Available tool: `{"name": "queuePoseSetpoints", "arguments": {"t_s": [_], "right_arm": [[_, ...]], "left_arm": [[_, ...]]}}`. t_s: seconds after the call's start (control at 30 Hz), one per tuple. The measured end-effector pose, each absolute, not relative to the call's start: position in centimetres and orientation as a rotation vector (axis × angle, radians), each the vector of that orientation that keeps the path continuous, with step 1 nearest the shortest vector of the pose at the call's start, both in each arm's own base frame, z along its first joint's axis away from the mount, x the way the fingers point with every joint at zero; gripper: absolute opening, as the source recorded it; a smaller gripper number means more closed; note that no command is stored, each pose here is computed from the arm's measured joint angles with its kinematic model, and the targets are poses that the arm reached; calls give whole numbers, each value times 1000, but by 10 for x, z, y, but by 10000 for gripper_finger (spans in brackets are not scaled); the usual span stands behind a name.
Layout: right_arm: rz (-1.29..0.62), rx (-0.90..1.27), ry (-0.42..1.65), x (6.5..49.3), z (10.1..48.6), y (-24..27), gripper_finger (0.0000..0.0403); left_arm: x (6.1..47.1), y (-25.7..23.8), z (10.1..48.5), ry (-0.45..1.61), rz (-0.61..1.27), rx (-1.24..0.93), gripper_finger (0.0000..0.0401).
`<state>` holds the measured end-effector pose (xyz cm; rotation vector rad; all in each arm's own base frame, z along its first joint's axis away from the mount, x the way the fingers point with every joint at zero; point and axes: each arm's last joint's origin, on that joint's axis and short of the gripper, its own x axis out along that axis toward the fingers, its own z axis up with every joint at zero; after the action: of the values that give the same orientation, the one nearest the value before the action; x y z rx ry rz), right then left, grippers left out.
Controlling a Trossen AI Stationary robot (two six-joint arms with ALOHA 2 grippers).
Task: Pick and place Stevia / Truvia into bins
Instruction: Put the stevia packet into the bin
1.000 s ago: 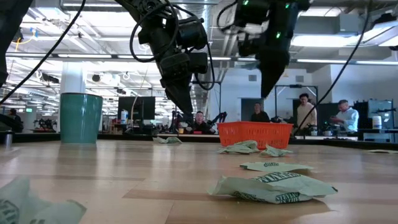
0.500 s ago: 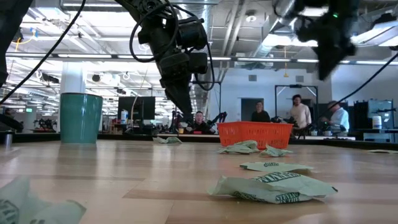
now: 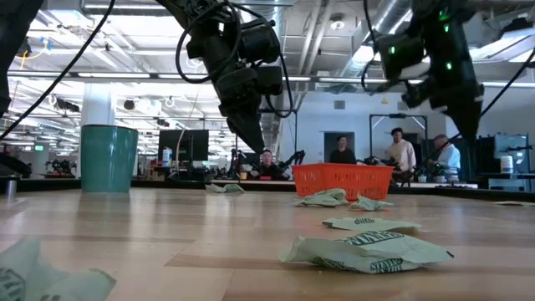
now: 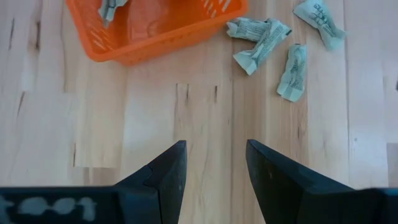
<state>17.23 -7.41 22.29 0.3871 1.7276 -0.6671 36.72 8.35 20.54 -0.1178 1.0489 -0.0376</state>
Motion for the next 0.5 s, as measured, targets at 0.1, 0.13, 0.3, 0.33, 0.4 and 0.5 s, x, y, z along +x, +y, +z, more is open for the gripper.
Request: {"name": "queuePoseSetpoints", "arguments": {"t_s": [0.1,0.13,0.3,0.33,0.4,0.5], "right_arm": [[-624,356,1790,170,205,-74,85],[-603,342,1807,170,199,-74,85],[-577,335,1920,166,180,-73,85],[-577,338,1938,166,177,-73,85],[-582,344,1971,167,171,-74,85],[-575,348,2024,167,161,-74,85]], "left_arm": [[368,81,205,1050,-53,-100,155],[368,80,205,1052,-56,-98,155],[368,78,205,1052,-62,-94,155],[368,78,205,1052,-62,-94,155],[368,78,205,1052,-61,-94,155],[368,78,205,1053,-61,-95,155]]}}
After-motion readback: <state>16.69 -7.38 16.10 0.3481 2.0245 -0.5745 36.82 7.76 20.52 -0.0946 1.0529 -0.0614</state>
